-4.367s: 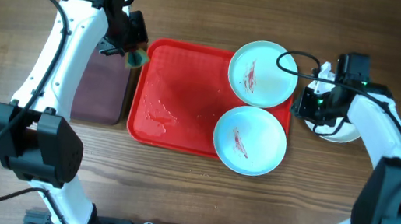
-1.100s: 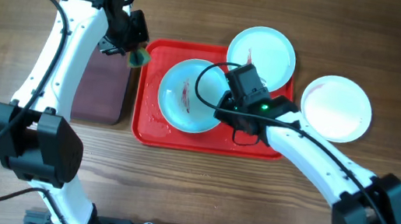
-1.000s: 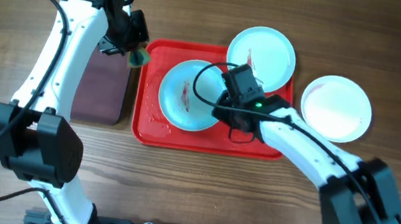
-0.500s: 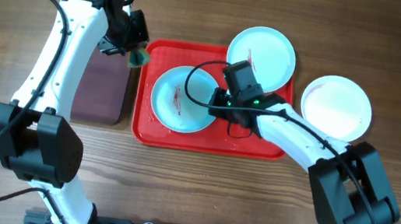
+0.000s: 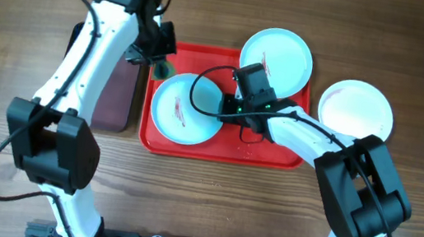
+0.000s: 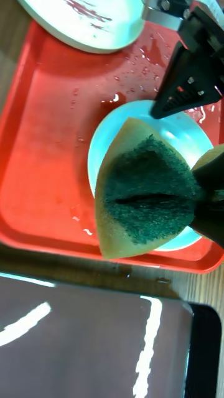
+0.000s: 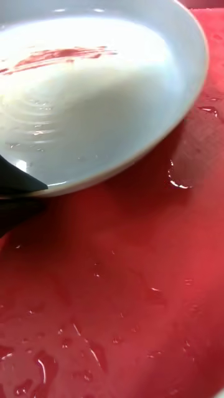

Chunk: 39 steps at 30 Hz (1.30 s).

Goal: Clean dirty plates on tray and stack at the side

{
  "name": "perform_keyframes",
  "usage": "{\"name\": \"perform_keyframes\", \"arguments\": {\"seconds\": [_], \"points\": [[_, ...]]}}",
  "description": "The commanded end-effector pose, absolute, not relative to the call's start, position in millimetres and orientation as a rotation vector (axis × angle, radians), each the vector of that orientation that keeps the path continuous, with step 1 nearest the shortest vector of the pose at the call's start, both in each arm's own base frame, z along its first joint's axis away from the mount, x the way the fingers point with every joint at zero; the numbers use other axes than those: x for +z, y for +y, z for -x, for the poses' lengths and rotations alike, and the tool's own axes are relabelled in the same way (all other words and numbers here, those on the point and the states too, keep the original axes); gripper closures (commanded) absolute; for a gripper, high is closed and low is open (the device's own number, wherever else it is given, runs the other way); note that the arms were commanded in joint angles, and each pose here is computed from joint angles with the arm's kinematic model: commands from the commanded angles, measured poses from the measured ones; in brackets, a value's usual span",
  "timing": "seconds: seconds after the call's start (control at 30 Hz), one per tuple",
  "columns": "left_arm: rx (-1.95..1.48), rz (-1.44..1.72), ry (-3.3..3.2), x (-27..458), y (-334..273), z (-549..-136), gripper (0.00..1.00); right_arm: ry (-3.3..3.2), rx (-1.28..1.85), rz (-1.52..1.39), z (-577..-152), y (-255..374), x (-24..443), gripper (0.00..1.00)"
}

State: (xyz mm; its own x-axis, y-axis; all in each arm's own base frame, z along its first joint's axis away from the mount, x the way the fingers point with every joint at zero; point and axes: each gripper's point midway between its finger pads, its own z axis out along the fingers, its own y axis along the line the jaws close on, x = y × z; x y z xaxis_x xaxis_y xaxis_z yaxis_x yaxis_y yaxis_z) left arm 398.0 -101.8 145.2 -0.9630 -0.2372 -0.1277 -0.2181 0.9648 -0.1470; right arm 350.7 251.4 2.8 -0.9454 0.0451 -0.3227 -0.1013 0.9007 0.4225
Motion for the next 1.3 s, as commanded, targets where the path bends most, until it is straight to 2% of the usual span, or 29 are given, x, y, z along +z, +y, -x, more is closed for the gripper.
{"name": "perform_keyframes", "arguments": {"seconds": [0.0,0.23,0.53,0.67,0.77,0.87,1.03,1.27], "points": [[-0.170,0.308,3.078,117.1,-109.4,-382.9,0.96,2.810,0.688,-0.090,-344.5,245.4,-11.3,0.96],[-0.207,0.304,3.199,65.4,-117.0,-349.1,0.96,2.813,0.699,-0.167,-346.4,243.2,-11.1,0.96],[-0.183,0.121,3.177,-5.4,-145.7,-321.3,0.96,2.811,0.698,-0.157,-346.7,243.4,-10.9,0.96],[-0.248,0.086,3.193,-19.6,-151.9,-308.8,0.96,2.810,0.698,-0.157,-346.8,243.4,-10.9,0.96],[-0.335,0.036,3.137,-18.1,-163.7,-321.1,0.96,2.812,0.704,-0.156,-346.3,244.2,-10.7,0.96],[-0.372,0.045,3.005,-14.5,-172.4,-351.6,0.96,2.816,0.717,-0.151,-345.0,245.5,-10.4,0.96],[-0.105,0.151,2.836,-12.5,-143.3,-390.5,0.96,2.820,0.714,-0.151,-344.0,245.3,-10.9,0.96],[0.028,0.198,2.868,-17.0,-124.9,-380.3,0.96,2.821,0.716,-0.146,-343.2,246.5,-10.8,0.96]]}}
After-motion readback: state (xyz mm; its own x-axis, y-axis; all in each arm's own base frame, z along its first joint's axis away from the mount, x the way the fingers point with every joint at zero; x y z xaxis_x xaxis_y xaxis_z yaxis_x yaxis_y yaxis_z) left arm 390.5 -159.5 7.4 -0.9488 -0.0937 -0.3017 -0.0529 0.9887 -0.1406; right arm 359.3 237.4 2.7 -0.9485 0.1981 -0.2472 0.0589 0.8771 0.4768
